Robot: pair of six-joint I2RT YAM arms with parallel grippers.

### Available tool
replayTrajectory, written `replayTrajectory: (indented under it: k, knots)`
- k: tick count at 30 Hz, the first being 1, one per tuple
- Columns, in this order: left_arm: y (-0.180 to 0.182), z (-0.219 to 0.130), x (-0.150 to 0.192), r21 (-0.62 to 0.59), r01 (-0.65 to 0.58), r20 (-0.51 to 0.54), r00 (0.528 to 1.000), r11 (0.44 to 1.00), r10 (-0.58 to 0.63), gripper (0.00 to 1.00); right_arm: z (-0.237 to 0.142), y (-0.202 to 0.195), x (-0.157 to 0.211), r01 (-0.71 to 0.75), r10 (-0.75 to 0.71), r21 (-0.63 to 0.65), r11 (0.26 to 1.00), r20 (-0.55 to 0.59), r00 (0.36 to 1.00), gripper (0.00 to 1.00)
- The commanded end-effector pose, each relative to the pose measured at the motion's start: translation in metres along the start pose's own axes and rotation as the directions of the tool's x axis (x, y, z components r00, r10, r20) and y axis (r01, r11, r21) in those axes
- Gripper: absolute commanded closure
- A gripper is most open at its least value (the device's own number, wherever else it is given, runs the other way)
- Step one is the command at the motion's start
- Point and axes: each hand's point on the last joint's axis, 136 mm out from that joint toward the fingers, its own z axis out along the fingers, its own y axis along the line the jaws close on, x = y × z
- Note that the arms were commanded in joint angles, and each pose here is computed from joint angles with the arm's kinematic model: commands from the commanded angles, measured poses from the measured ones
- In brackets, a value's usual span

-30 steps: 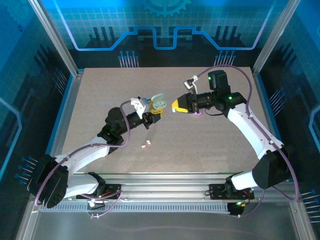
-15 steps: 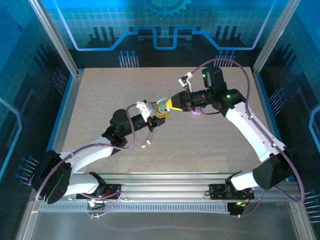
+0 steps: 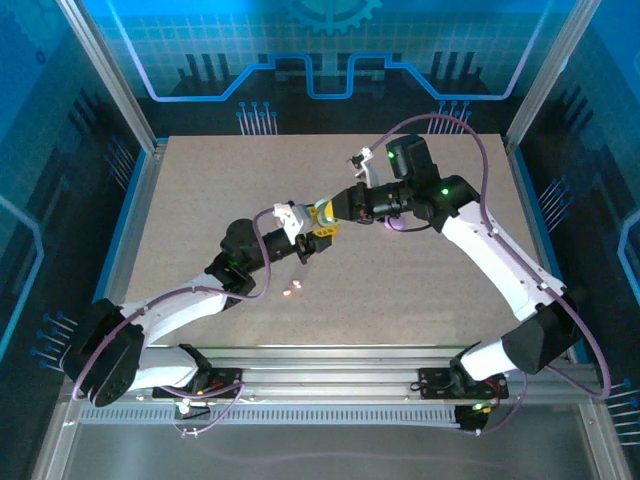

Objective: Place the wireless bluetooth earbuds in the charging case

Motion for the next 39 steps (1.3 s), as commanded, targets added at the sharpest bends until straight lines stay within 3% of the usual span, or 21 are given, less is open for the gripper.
replayTrajectory:
  k: [1, 13, 39]
  knots:
    - [0.000, 0.004, -0.014, -0.006, -0.031, 0.049, 0.998, 1.000, 0.031, 0.73, 0.002, 0.005, -0.004, 0.038, -0.039, 0.033, 0.999, 0.013, 0.999, 0.79]
    - [0.001, 0.004, -0.018, -0.013, -0.017, 0.067, 0.998, 1.000, 0.018, 0.73, 0.010, -0.001, -0.001, 0.060, -0.060, 0.101, 0.993, -0.001, 0.998, 0.77]
    - [0.001, 0.005, -0.022, -0.022, 0.003, 0.094, 0.996, 1.000, 0.000, 0.74, 0.019, 0.001, -0.003, 0.078, -0.082, 0.120, 0.990, 0.029, 0.996, 0.77]
